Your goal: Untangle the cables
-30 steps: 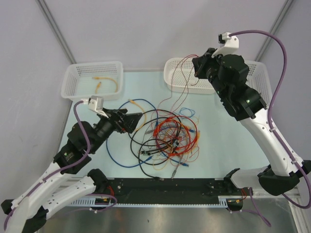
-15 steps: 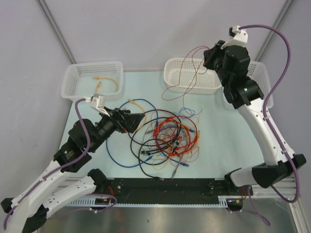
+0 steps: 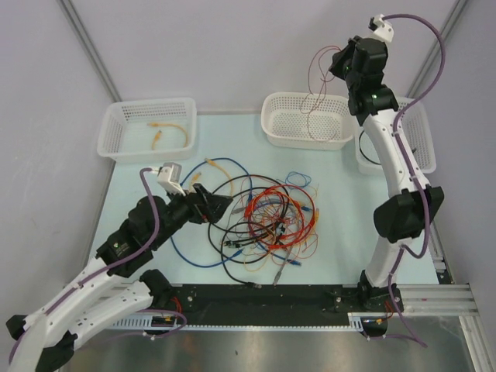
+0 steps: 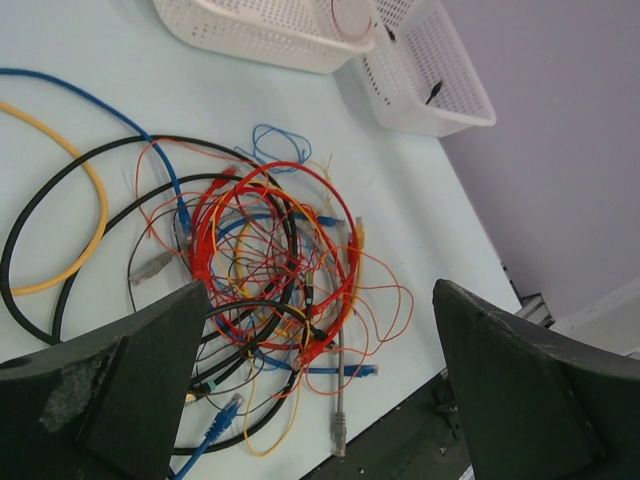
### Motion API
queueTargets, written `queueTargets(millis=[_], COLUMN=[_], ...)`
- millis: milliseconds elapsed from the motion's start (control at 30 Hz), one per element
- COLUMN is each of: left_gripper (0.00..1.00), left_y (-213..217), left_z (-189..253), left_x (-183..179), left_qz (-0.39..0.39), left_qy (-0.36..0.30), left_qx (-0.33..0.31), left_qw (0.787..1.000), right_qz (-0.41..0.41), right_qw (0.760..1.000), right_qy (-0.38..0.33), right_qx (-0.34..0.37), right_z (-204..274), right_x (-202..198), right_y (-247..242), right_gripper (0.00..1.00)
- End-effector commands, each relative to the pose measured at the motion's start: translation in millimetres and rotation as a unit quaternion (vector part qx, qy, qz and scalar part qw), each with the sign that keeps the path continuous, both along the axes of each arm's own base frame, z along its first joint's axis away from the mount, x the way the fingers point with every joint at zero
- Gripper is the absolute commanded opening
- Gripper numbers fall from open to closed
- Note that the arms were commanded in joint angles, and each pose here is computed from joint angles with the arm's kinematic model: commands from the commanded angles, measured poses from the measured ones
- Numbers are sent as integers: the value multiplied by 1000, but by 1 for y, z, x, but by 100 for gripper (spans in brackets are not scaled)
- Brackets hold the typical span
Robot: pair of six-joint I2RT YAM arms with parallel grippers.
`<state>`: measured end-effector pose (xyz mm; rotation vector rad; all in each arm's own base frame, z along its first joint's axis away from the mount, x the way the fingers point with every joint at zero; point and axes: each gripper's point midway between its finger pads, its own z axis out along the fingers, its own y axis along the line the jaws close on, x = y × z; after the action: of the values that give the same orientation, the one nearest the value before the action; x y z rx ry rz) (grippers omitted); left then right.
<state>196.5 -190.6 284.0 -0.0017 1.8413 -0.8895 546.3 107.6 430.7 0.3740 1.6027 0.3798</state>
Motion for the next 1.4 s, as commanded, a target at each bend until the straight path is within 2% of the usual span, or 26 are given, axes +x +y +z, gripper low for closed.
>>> queueTargets(millis=[0,33,67,100,167,233,367,400,467,500,600,633,667,733,767,800,867,933,967,1000,1033,1067,1167,1200,1233,1367], left_gripper=[100,100,100,100,100,100,100,99,100,100,100,100,100,99,99,100,100,99,100,99,100,100,100,100,100,100], left_y=[-5,-5,-6,-7,-6,-4,-3,-3,-6,-9,-15,-16,-17,-18,-18,-17,-17,-17,-16,-17,-17,-17,-18,-17,-17,-18], left_z=[-18,-20,-22,-25,-28,-33,-41,-45,-48,-49,-52,-51,-52,-49,-48,-46,-41,-37,-36,-35,-36,-37,-46,-53,-57,-67], left_x=[8,9,11,12,14,15,16,16,18,17,18,19,18,18,17,16,16,15,15,14,14,14,12,11,11,9], left_qz=[2,4,4,5,8,12,15,15,13,7,-2,-2,-3,-4,-4,-4,-3,-2,-2,-2,-1,-2,-6,-4,-4,-5], left_qy=[19,21,23,25,26,28,29,31,34,36,43,45,48,48,48,46,41,37,37,39,40,43,59,69,75,89], left_qx=[22,27,32,38,46,55,61,63,64,62,63,59,58,51,49,44,34,23,20,17,16,17,25,31,37,40], left_qw=[1000,999,999,999,999,998,998,997,997,997,997,997,997,998,998,998,999,999,999,999,999,999,998,997,997,995], right_qz=[6,7,9,9,8,1,-19,-28,-40,-42,-41,-42,-36,-32,-26,-15,13,62,77,89,115,129,179,203,228,253], right_qw=[998,998,999,997,998,997,998,998,999,999,999,998,999,996,996,998,998,998,996,995,993,991,977,973,963,944], right_qy=[-62,-61,-44,-65,-55,-66,-53,-50,-36,-29,-24,-41,-28,-73,-74,-52,-58,-22,-45,-35,11,20,112,111,129,192], right_qx=[26,26,24,27,26,32,18,14,8,7,14,18,14,27,29,25,29,24,29,31,21,16,-13,-22,-59,-86], right_z=[31,28,3,19,-4,-6,-37,-45,-62,-68,-74,-56,-71,-32,-27,-42,-24,-62,-42,-51,-97,-96,-162,-160,-185,-233], right_x=[35,42,62,65,87,97,116,120,124,125,119,108,101,80,73,66,37,11,-12,-25,-42,-64,-123,-146,-180,-234], right_y=[0,2,6,6,9,7,3,1,-3,-3,3,2,11,14,17,26,37,63,66,73,90,96,133,145,171,186], right_gripper=[0,0,0,0,0,0,0,36,67,85,97,98,99,100,100,100,100,100,99,98,97,95,92,92,92,91])
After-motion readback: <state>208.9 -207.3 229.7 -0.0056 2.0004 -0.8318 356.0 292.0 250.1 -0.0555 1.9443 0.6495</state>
